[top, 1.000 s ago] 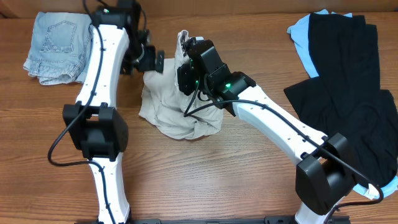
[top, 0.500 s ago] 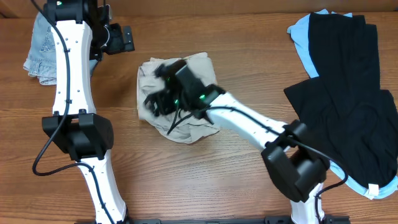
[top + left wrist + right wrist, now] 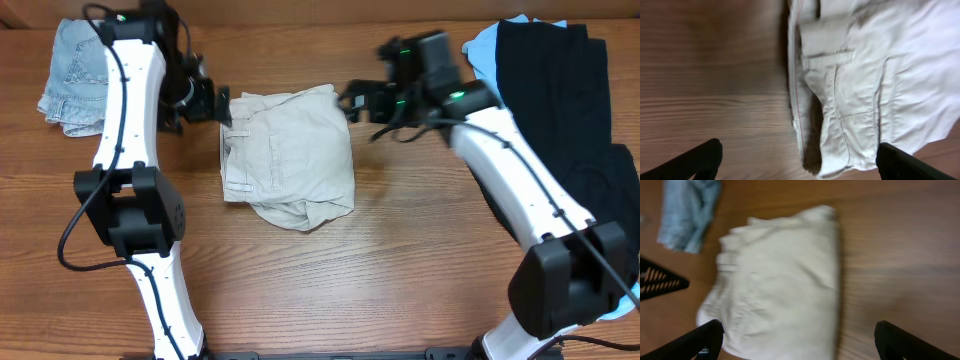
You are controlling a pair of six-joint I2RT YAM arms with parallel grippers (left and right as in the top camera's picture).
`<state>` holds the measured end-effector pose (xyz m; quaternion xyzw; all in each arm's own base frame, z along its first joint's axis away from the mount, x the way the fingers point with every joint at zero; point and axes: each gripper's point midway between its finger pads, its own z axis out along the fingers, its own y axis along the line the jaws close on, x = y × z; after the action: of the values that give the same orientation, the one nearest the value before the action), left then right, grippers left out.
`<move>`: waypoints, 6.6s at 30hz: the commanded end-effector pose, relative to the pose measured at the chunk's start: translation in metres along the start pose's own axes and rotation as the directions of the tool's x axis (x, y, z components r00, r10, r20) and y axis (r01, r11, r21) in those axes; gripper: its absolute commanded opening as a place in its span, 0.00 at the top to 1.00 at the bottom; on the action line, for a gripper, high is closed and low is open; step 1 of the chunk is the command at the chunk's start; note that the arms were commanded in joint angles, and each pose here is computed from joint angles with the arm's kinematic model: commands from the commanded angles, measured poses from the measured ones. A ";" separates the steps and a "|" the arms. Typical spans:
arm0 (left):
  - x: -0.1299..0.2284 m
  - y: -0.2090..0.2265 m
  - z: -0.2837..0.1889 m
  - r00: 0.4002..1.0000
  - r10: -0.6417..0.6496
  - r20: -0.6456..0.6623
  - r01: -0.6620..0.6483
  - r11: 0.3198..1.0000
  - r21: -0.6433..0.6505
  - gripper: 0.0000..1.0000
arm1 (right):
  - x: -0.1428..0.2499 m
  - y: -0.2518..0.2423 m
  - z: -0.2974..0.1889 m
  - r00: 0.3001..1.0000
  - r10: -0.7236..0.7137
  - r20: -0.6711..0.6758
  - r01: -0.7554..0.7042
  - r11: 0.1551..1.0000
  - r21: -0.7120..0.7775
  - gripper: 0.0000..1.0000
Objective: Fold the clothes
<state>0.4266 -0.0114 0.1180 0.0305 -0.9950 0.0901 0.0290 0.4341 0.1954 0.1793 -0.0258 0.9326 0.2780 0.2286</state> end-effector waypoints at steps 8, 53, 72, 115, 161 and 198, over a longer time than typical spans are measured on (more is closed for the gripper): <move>0.020 -0.013 0.078 0.992 -0.053 -0.116 0.064 0.994 0.091 0.00 | -0.009 -0.062 -0.028 0.991 0.130 0.015 -0.130 0.987 0.091 0.00; -0.019 -0.127 0.081 0.986 0.115 0.125 -0.125 0.989 0.076 0.96 | 0.001 -0.088 -0.033 0.989 0.151 0.011 -0.149 0.959 0.243 0.00; -0.098 -0.059 -0.231 0.656 -0.328 0.679 0.042 0.915 0.401 0.96 | 0.005 -0.089 -0.033 0.987 0.159 -0.004 -0.153 0.956 0.249 0.00; -0.180 0.204 -0.135 0.279 -0.549 0.788 0.491 0.787 0.374 0.95 | 0.008 -0.098 -0.036 0.986 0.164 -0.003 -0.155 0.941 0.302 0.00; 0.050 0.085 -0.337 0.469 -0.288 0.835 0.319 0.937 0.144 0.00 | -0.027 0.076 -0.335 0.820 -0.253 0.513 0.172 0.964 0.201 0.00; 0.049 0.085 -0.337 0.470 -0.289 0.834 0.319 0.937 0.144 0.00 | 0.098 -0.065 -0.246 0.412 -0.335 0.847 0.080 0.940 0.332 0.00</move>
<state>0.3887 0.1290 0.4362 0.2515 -0.8619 0.0440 -0.4382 0.2615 0.0233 0.3094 0.0283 0.6847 0.1124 0.7195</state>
